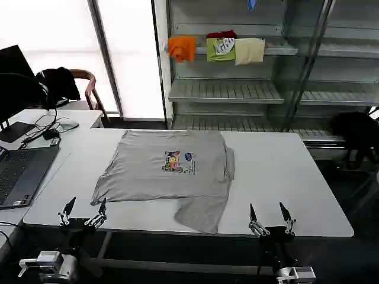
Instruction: Fold and organize the clothes.
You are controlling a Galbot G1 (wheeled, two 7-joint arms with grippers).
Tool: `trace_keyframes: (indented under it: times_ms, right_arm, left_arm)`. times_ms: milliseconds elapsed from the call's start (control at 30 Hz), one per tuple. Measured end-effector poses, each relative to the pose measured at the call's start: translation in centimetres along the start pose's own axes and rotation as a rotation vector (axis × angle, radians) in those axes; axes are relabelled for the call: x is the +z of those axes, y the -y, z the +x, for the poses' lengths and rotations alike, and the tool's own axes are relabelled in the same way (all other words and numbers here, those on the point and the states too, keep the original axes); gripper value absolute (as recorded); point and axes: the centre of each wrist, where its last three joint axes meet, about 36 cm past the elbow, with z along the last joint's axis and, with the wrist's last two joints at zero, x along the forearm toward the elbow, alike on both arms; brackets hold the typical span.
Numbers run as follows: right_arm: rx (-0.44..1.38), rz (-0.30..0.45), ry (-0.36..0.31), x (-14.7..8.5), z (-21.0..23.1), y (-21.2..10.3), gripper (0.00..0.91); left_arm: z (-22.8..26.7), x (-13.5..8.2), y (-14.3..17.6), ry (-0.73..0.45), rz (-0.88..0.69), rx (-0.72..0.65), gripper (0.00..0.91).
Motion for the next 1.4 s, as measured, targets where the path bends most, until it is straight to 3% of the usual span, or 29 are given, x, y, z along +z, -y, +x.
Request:
trace_keyframes:
  times_ms: [267,600,1400]
  right_arm:
    - [-0.075,0.006,-0.126,-1.2,0.0,-1.8,0.907]
    - [-0.113,0.006,-0.208,-1.0,-1.1,-3.0,0.907]
    - [-0.137,0.048,-0.267,1.0,-5.6,-5.9,0.907]
  left_arm:
    - [-0.5,-2.2,-0.5,-0.135,-0.013,0.067,0.907]
    - [-2.8,-3.0,-1.7,-0.224,-0.006,0.140,0.907]
    - [-10.3,0.0,-5.8,-0.341,0.058,0.091,0.907]
